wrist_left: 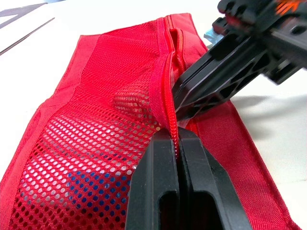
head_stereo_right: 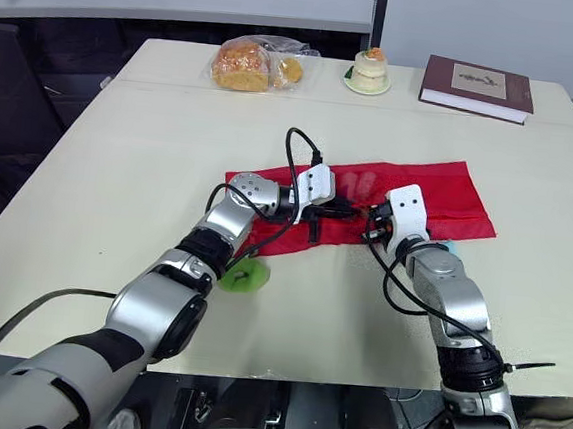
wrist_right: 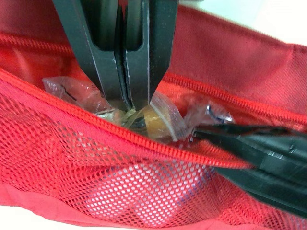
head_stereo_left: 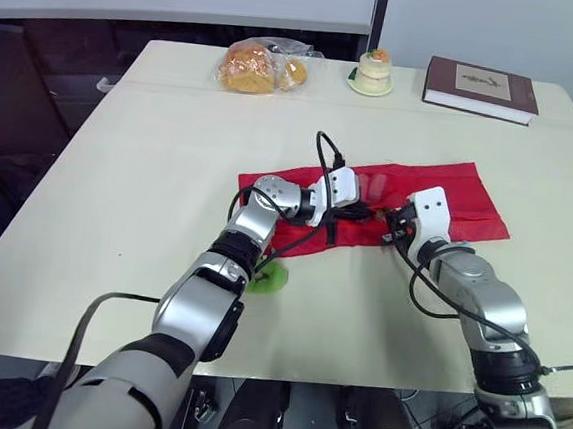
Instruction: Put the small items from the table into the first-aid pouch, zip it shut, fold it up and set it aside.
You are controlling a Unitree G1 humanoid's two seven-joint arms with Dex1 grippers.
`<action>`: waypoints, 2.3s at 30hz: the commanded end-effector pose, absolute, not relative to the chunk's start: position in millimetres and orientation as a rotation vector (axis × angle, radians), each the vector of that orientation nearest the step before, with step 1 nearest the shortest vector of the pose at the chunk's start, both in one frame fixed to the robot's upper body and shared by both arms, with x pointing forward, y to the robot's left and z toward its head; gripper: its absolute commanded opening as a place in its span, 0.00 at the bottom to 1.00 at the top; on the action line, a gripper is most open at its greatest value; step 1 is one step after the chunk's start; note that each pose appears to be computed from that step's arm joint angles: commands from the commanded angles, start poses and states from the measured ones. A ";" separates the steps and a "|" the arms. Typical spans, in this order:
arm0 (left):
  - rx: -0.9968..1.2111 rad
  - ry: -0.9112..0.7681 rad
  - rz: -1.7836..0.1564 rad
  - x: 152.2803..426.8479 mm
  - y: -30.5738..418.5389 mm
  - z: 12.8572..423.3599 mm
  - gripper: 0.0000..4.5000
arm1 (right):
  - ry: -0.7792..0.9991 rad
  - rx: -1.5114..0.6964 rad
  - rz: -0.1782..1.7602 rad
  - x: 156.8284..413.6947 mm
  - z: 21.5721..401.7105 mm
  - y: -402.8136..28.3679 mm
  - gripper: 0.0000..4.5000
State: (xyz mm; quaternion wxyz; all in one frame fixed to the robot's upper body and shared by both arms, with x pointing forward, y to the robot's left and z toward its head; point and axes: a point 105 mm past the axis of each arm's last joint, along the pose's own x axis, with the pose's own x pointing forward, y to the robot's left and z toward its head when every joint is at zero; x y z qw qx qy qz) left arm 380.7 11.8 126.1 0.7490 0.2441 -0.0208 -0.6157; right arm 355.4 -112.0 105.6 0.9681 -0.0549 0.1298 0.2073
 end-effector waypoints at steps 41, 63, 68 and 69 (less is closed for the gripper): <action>0.834 -0.029 -1.469 381.1 66.4 133.9 0.00 | -0.082 -0.152 0.692 270.2 170.7 -140.8 0.00; 0.792 -0.083 -1.461 382.1 60.3 141.2 0.00 | 0.072 -0.159 0.843 293.2 130.5 -79.5 0.46; 0.790 -0.088 -1.462 381.8 60.1 141.6 0.00 | 0.082 -0.138 0.855 298.4 127.6 -69.0 0.07; 0.790 -0.089 -1.462 381.7 60.3 141.7 0.00 | 0.082 -0.142 0.855 299.6 127.0 -67.7 0.01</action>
